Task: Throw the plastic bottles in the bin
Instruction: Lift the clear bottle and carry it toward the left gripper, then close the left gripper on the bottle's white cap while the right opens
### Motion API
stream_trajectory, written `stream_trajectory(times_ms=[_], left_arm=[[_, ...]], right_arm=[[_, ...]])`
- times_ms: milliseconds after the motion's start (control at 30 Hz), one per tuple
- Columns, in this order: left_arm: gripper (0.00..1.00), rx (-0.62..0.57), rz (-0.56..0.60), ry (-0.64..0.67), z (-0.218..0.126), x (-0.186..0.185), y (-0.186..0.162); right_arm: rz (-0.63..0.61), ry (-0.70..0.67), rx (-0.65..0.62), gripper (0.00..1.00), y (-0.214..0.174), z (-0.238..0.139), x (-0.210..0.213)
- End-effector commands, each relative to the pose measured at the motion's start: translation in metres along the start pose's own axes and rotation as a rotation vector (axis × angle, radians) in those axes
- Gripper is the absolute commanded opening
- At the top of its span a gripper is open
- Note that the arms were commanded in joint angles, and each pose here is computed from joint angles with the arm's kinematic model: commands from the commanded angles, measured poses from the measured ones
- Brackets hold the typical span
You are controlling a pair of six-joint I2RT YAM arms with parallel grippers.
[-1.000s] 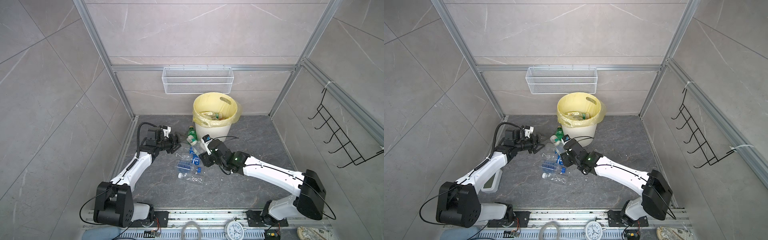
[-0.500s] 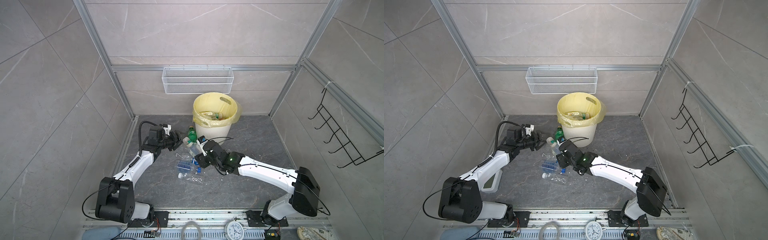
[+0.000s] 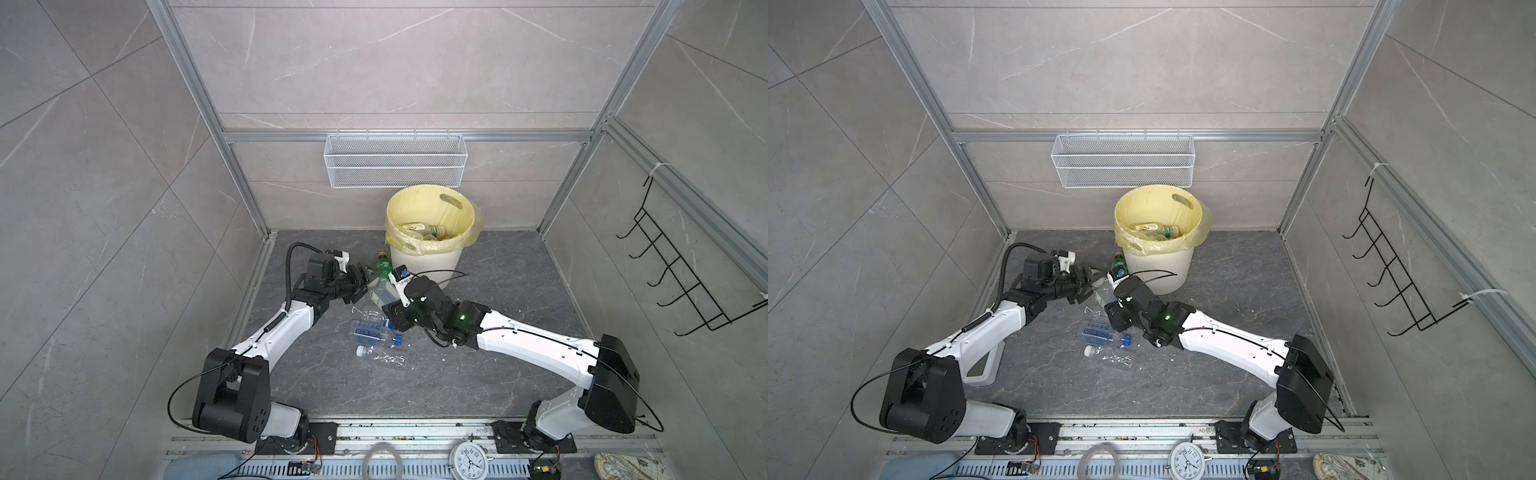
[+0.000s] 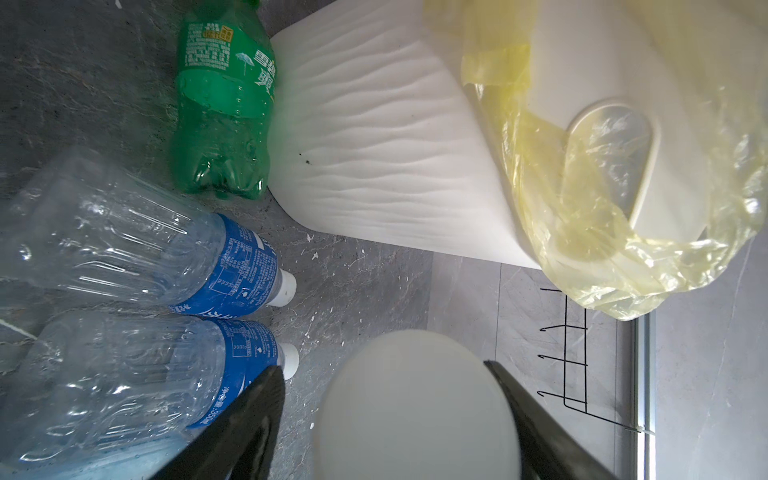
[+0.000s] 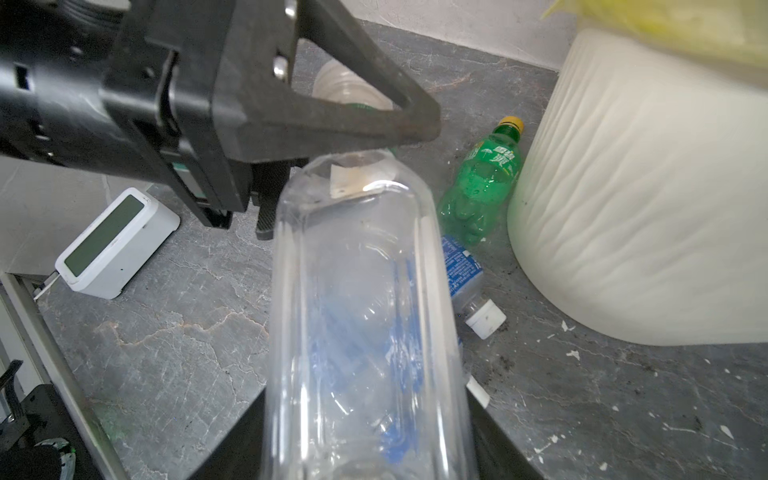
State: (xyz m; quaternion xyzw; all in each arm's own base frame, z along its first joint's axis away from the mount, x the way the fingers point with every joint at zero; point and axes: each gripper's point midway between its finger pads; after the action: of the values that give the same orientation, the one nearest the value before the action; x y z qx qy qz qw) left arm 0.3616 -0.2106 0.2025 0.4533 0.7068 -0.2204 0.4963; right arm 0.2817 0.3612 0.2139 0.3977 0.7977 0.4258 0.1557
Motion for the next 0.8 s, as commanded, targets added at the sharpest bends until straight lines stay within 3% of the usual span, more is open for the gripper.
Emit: stream_trajectory(times_ms=[0, 367, 467, 533, 767], left_arm=[[0.71, -0.044, 0.049, -0.054, -0.009, -0.027, 0.01], [0.48, -0.09, 0.076, -0.049, -0.019, -0.033, 0.014], [0.38, -0.097, 0.091, -0.04, -0.022, -0.034, 0.014], [0.33, -0.103, 0.097, -0.034, -0.023, -0.034, 0.016], [0.31, -0.123, 0.098, -0.009, -0.032, -0.031, 0.024]], right_arm=[[-0.003, 0.037, -0.055, 0.44, 0.019, -0.005, 0.01], [-0.023, 0.054, -0.045, 0.44, 0.019, 0.0, 0.019], [-0.027, 0.062, -0.042, 0.46, 0.019, 0.002, 0.022], [-0.032, 0.064, -0.038, 0.49, 0.018, 0.004, 0.023], [-0.037, 0.06, -0.027, 0.7, 0.02, 0.01, 0.025]])
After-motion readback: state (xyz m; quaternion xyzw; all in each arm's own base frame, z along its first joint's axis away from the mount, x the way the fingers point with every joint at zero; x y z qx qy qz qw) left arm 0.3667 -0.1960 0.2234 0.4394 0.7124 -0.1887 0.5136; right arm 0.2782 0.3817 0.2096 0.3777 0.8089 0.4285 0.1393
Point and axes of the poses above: each gripper's point midway between its finger pads, its own z axis out along the fingers, its own x axis along the line the jaws close on, y = z × x, and after that the axes turned 4 degrees about -z, right-handed
